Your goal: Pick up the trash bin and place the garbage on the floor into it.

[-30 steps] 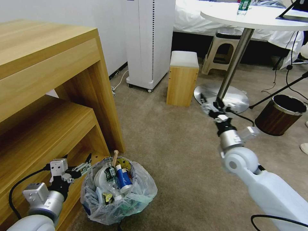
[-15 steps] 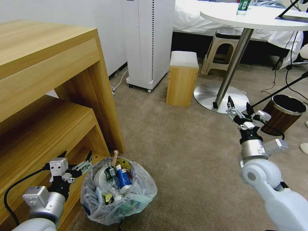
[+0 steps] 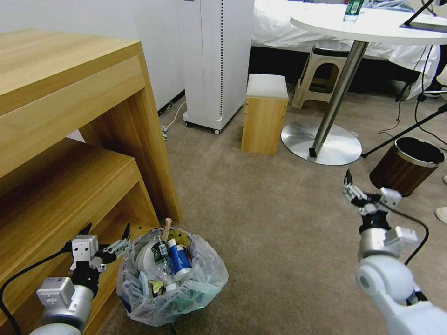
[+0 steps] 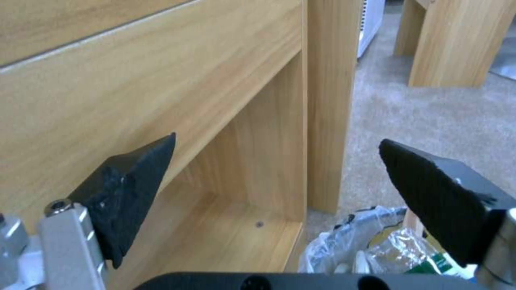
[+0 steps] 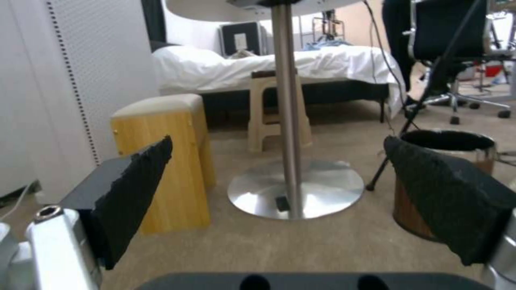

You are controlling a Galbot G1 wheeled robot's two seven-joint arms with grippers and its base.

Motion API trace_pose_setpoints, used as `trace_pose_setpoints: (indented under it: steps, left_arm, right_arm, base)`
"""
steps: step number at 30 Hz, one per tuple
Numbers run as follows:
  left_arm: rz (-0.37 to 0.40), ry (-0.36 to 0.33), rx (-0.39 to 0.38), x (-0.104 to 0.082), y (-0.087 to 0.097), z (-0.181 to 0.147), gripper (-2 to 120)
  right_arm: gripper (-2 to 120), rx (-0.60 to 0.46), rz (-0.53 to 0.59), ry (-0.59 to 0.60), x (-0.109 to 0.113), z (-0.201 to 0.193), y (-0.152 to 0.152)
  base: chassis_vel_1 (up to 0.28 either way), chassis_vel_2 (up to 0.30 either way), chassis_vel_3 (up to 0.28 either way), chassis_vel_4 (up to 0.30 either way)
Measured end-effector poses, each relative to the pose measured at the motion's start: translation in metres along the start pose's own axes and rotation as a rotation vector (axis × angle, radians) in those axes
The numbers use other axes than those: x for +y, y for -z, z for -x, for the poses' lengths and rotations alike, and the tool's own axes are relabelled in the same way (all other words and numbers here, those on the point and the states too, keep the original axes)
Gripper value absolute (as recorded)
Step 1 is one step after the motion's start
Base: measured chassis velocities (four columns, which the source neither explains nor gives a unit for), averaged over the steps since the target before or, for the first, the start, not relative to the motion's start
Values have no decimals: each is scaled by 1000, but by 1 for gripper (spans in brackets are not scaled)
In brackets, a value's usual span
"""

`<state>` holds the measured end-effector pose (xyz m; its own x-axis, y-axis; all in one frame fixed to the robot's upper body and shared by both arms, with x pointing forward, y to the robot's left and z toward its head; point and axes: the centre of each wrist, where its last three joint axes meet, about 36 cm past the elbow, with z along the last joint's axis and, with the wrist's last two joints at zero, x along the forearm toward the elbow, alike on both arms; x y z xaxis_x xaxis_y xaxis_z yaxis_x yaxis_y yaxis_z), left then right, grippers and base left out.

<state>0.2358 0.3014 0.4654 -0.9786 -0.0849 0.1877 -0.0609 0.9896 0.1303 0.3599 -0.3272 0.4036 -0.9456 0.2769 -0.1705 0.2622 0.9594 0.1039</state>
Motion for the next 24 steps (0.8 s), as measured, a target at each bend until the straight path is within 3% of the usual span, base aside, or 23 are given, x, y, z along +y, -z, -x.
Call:
trace_pose_setpoints:
  steps: [13,24]
  left_arm:
    - [59,-16,27,-4,-14,-11,100]
    - [63,-19,32,-2,-14,-13,100]
  right_arm:
    - [100,-52,-2,36,32,-35,-42]
    - [100,-55,16,66,32,-35,-42]
  base:
    - [0,0,0,0]
    - [0,0,0,0]
